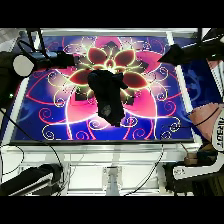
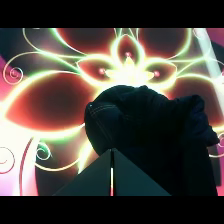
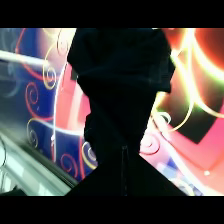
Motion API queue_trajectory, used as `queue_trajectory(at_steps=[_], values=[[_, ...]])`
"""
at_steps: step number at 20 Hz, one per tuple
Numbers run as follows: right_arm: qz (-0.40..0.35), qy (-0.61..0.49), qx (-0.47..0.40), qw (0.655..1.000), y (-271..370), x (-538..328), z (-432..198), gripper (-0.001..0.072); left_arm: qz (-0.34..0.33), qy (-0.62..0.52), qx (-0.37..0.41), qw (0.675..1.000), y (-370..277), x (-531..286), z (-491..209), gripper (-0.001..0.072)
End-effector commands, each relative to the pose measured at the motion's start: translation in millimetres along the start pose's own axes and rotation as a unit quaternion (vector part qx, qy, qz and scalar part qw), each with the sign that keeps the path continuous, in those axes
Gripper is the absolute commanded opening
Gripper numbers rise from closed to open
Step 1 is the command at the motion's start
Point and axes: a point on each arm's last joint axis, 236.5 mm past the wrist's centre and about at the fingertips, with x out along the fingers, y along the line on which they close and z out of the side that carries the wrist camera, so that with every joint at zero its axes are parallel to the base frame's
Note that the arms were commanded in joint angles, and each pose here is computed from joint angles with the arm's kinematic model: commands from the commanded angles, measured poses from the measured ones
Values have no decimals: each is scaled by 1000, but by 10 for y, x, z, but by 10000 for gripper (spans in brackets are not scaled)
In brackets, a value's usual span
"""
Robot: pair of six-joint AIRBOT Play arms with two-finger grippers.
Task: Fold the clothes and pants, and hang the long-sleeved shirts on hangers.
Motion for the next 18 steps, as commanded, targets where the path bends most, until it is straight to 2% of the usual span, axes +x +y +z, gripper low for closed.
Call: queue_trajectory(at_steps=[1, 2, 3, 4, 5, 7, 9, 13, 18], values=[[26, 59, 23, 998, 80, 666, -276, 42, 0, 1, 0, 1000, -3, 9, -6, 7], [35, 69, 16, 997, 193, 896, -317, 108, 0, 5, 0, 1000, 2, 16, -26, 8], [42, 62, 6, 997, 337, 1097, -299, 349, 1, 11, 0, 1000, 6, 24, -53, 7], [40, 41, -8, 998, 464, 1247, -230, 537, 2, 17, 0, 1000, 7, 27, -80, 8], [31, 10, -27, 999, 575, 1380, -122, 579, 2, 19, 0, 1000, 8, 26, -92, 8], [5, -58, -36, 998, 688, 1550, 132, 579, 2, 20, 0, 1000, 8, 26, -96, 8], [-14, -95, 22, 995, 670, 1655, 265, 580, 2, 20, 0, 1000, 8, 26, -96, 8], [-27, -54, 152, 987, 448, 1926, 53, 609, 2, 20, 0, 1000, 8, 26, -96, 7], [-46, 15, 202, 978, 361, 1956, -281, 609, 2, 20, 0, 1000, 8, 26, -95, 8]])
